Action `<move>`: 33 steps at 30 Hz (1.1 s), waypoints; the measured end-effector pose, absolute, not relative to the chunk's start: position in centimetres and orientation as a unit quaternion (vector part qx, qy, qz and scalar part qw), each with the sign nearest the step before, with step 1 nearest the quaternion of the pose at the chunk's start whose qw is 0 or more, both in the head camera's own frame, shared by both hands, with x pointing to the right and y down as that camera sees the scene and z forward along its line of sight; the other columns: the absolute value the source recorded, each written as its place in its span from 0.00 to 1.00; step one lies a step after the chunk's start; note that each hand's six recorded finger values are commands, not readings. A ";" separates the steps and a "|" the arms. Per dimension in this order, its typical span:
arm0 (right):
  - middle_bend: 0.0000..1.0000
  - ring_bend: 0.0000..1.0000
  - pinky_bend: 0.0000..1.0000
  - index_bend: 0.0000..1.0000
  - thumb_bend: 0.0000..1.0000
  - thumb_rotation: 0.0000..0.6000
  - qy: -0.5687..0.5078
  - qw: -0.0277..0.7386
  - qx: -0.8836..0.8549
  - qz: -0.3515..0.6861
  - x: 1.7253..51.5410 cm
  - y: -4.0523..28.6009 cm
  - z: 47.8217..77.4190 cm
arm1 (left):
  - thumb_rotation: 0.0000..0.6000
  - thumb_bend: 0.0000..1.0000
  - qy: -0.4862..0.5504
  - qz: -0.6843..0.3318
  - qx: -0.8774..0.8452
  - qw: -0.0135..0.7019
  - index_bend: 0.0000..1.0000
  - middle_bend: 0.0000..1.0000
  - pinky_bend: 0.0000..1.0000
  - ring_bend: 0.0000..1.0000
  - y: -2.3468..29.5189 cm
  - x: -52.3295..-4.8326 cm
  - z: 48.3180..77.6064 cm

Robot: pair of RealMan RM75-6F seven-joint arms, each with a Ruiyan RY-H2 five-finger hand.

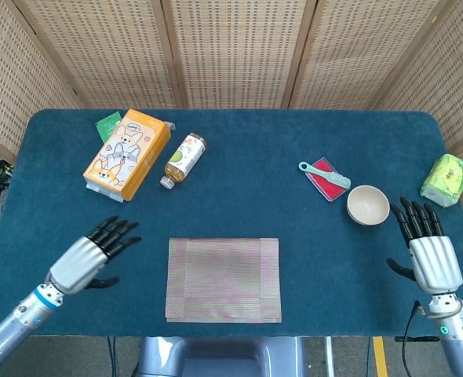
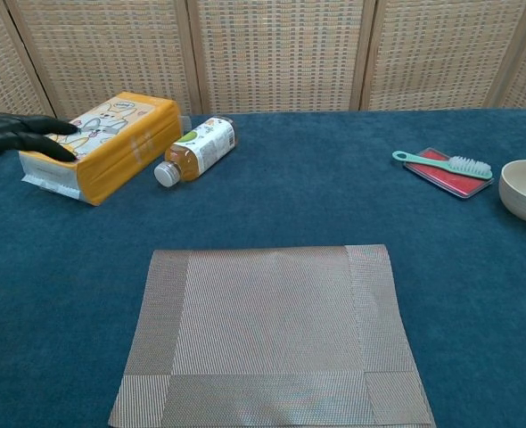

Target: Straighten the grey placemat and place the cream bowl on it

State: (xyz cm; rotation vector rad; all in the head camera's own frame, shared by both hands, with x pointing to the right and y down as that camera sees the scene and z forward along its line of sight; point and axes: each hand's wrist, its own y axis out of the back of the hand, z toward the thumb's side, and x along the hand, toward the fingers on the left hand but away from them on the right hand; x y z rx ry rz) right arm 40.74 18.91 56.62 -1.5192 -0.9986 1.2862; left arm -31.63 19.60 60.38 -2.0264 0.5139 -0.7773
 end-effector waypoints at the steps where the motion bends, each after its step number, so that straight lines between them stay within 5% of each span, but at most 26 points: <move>1: 0.00 0.00 0.00 0.00 0.00 1.00 -0.405 0.440 -0.610 0.519 40.7 19.1 56.6 | 1.00 0.00 0.190 -0.295 -0.825 0.444 0.23 0.00 0.00 0.00 19.8 -30.5 60.5; 10: 0.00 0.00 0.00 0.01 0.00 1.00 -0.418 0.431 -0.601 0.528 41.5 19.2 56.7 | 1.00 0.00 0.070 -0.221 -0.856 0.462 0.39 0.00 0.00 0.00 23.0 -24.9 62.8; 16: 0.00 0.00 0.00 0.03 0.00 1.00 -0.418 0.424 -0.603 0.531 41.9 19.2 57.0 | 1.00 0.01 0.040 -0.227 -0.853 0.468 0.41 0.00 0.00 0.00 24.4 -25.2 64.5; 22: 0.00 0.00 0.00 0.04 0.00 1.00 -0.419 0.419 -0.606 0.531 42.1 19.1 57.1 | 1.00 0.15 0.031 -0.239 -0.858 0.453 0.42 0.00 0.00 0.00 25.6 -25.6 65.8; 33: 0.00 0.00 0.00 0.03 0.00 1.00 -0.423 0.418 -0.602 0.534 42.5 18.9 56.8 | 1.00 0.15 0.017 -0.239 -0.862 0.446 0.42 0.00 0.00 0.00 27.5 -24.5 67.9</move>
